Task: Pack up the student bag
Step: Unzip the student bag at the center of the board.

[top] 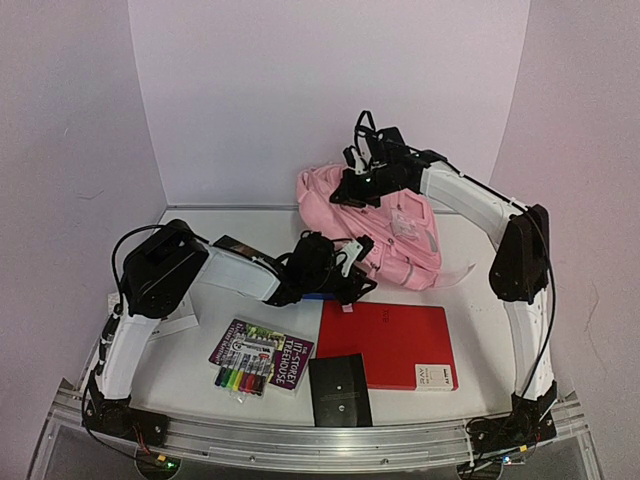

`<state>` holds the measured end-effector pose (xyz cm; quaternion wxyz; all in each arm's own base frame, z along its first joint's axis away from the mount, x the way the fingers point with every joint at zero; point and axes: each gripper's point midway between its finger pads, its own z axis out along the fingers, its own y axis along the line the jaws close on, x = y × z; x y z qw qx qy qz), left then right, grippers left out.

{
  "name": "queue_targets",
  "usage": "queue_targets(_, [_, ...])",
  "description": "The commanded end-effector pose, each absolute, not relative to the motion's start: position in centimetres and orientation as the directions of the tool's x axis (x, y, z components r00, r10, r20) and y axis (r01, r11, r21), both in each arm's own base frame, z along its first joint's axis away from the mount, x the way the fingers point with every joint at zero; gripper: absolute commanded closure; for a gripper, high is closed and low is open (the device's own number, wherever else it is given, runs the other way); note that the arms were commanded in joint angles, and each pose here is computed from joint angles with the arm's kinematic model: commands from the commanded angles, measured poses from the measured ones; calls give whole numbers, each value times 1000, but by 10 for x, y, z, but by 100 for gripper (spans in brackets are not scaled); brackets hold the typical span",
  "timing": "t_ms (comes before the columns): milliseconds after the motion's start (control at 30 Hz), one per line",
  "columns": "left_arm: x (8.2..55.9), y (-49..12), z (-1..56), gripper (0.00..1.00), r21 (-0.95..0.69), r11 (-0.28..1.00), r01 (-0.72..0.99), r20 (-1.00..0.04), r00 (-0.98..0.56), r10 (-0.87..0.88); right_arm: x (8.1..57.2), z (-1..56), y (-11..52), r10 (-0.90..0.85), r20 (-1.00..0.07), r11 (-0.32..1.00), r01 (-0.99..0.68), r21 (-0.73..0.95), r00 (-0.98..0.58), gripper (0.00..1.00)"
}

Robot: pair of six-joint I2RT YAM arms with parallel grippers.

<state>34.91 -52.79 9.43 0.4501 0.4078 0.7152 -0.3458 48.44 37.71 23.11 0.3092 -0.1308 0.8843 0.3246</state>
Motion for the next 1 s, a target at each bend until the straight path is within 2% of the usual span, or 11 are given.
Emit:
queue_targets(0, [359, -543, 126, 59, -90, 416, 905, -957, -193, 214, 473, 330, 386, 65, -758, 649, -550, 526, -649, 100])
queue_targets(433, [365, -549, 117, 67, -94, 422, 902, -954, -203, 222, 472, 328, 389, 66, -752, 640, -551, 535, -655, 100])
queue_targets(633, [364, -548, 122, 81, -93, 422, 902, -956, -199, 214, 473, 325, 389, 61, -754, 646, -550, 530, -654, 100])
queue_targets(733, [363, -542, 128, 97, -93, 440, 893, -958, -201, 206, 473, 322, 388, 53, -758, 653, -552, 519, -650, 100])
queue_targets(767, [363, -539, 130, 99, -95, 451, 887, -958, -205, 202, 473, 322, 387, 49, -762, 657, -553, 512, -646, 100])
queue_targets(967, [359, -510, 143, 100, -121, 527, 841, -946, -258, 194, 473, 318, 372, 16, -786, 687, -564, 458, -619, 100])
